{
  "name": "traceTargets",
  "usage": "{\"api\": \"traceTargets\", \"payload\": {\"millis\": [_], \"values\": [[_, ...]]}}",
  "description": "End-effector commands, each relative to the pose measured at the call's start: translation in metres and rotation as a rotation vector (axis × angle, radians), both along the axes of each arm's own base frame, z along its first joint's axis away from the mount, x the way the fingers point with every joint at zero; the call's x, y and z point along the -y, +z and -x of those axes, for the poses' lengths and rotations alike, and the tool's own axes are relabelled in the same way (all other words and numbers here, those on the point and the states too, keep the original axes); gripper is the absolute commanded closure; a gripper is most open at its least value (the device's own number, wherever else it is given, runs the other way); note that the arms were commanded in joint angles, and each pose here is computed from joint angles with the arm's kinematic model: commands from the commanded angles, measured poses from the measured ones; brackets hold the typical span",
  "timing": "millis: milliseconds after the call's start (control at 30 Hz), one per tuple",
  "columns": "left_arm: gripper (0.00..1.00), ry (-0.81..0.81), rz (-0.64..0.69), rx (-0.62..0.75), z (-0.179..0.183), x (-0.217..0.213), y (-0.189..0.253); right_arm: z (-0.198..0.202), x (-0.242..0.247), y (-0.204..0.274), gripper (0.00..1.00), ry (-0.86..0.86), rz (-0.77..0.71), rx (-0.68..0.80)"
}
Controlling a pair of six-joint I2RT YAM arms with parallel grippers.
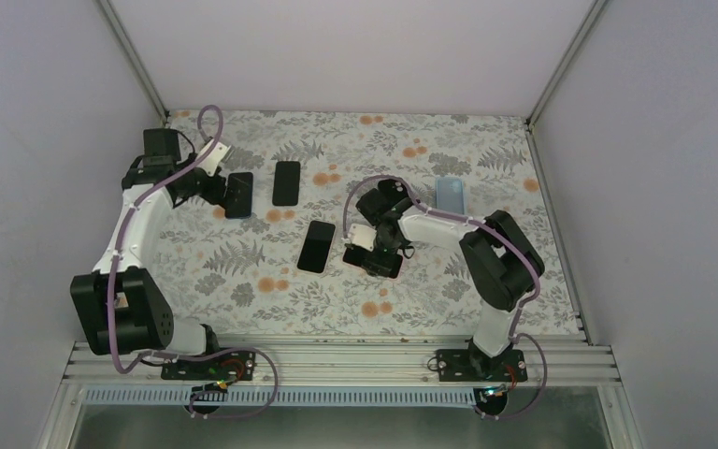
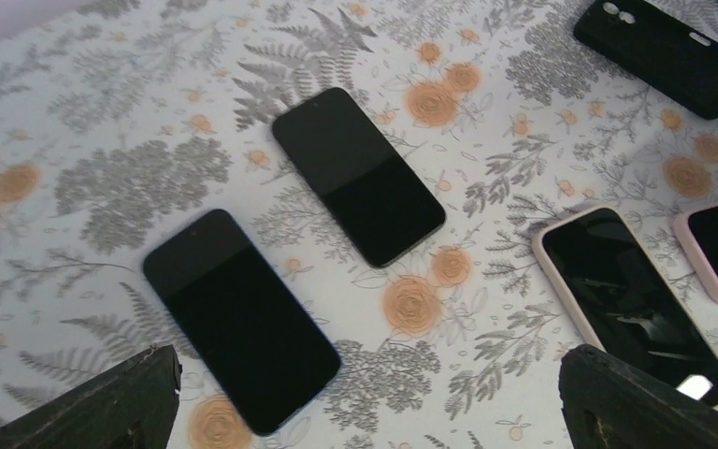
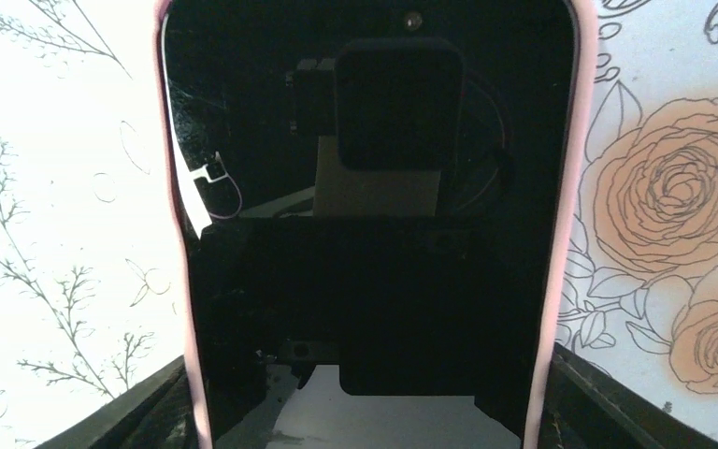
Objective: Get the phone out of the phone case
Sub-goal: Pick up the phone at the center of the board.
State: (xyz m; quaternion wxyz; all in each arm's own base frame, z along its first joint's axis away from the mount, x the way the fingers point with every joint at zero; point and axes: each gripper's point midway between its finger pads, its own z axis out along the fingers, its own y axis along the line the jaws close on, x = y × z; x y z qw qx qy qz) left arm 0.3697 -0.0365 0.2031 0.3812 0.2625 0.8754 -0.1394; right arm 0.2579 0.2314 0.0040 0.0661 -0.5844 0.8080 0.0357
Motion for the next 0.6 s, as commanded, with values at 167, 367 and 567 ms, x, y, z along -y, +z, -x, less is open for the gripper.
{"api": "traceTargets", "payload": {"millis": [167,367,567], "values": [[0.0,-0.21,0.155,-0.234,0.018,0.07,-0.012,-0.027,0.026,0.004,0.35,-0.077,0.106,0.218],[0.0,-0.343,0.222,-0.413,0.031,0.131,-0.015,-0.052,-0.009,0.067,0.38,-0.062,-0.006,0.383],[0.0,-0.42,0.389,-0.652,0.027,0.154,-0.03,-0.067,-0.045,0.117,0.39,-0.039,-0.104,0.479]]}}
